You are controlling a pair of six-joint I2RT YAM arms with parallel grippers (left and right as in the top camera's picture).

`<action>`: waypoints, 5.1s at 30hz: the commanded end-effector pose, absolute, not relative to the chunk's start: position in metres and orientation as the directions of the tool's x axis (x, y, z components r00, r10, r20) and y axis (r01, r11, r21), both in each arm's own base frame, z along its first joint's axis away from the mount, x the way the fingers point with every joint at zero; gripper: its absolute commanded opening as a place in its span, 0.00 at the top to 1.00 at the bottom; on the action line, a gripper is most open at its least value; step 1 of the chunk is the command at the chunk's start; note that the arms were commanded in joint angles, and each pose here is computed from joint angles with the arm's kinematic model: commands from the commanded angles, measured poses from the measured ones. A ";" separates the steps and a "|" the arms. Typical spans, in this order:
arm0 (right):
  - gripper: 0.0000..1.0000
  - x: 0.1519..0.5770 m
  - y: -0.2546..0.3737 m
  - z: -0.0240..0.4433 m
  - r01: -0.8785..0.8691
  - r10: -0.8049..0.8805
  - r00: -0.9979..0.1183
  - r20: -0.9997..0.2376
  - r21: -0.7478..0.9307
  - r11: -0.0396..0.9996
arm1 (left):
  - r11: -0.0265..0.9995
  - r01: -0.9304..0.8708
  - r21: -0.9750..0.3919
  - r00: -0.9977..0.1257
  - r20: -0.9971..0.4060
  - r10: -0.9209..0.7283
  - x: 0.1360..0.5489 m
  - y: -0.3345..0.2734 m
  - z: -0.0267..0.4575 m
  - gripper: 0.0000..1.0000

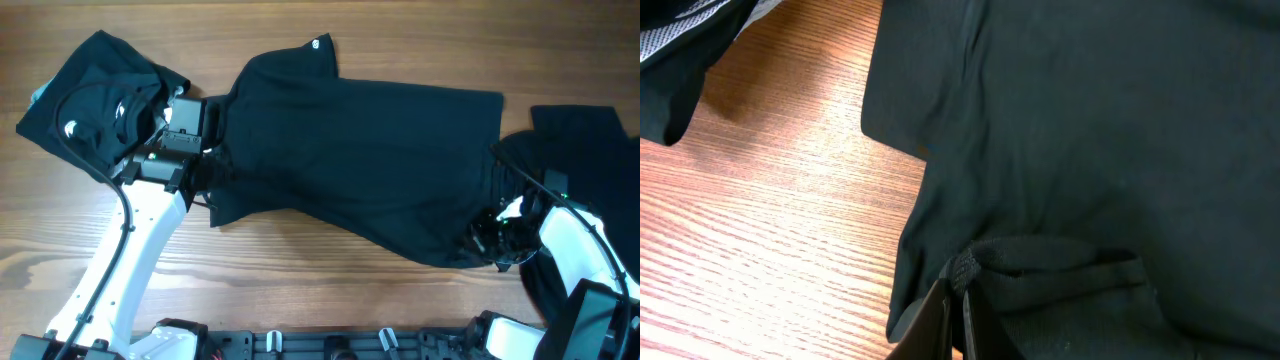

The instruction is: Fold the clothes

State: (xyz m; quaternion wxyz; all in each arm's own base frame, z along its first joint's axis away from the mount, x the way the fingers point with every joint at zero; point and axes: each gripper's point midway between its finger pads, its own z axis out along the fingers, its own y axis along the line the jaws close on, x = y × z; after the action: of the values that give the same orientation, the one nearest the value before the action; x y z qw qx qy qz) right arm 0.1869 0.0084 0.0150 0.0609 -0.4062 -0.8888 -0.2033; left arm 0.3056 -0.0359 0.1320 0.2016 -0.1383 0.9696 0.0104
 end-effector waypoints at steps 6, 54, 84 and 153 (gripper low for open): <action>0.63 0.241 0.014 0.031 0.638 0.678 -0.719 0.150 0.528 0.560 | 0.955 -0.293 -0.049 -0.858 -0.427 -0.286 0.309 -0.033 0.143 0.96; 0.61 0.214 -0.002 -0.005 0.718 0.702 -0.684 0.196 0.350 0.602 | 0.957 -0.282 -0.073 -0.853 -0.437 -0.285 0.314 -0.037 0.145 0.87; 0.71 0.177 -0.003 0.013 0.692 0.626 -0.719 0.302 0.220 0.688 | 0.957 -0.282 -0.074 -0.852 -0.439 -0.285 0.314 -0.037 0.145 0.82; 0.95 0.339 -0.078 -0.052 0.766 0.824 -0.566 -0.018 0.357 0.534 | 0.967 -0.243 -0.078 -0.870 -0.424 -0.253 0.312 -0.042 0.143 0.72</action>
State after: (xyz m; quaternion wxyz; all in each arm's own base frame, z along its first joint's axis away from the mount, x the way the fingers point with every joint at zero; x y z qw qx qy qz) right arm 0.3554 -0.0434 -0.0073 -0.1213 -0.4085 -0.8603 -0.2799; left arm 0.3092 -0.0407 0.1337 0.2075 -0.1324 0.9692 -0.0029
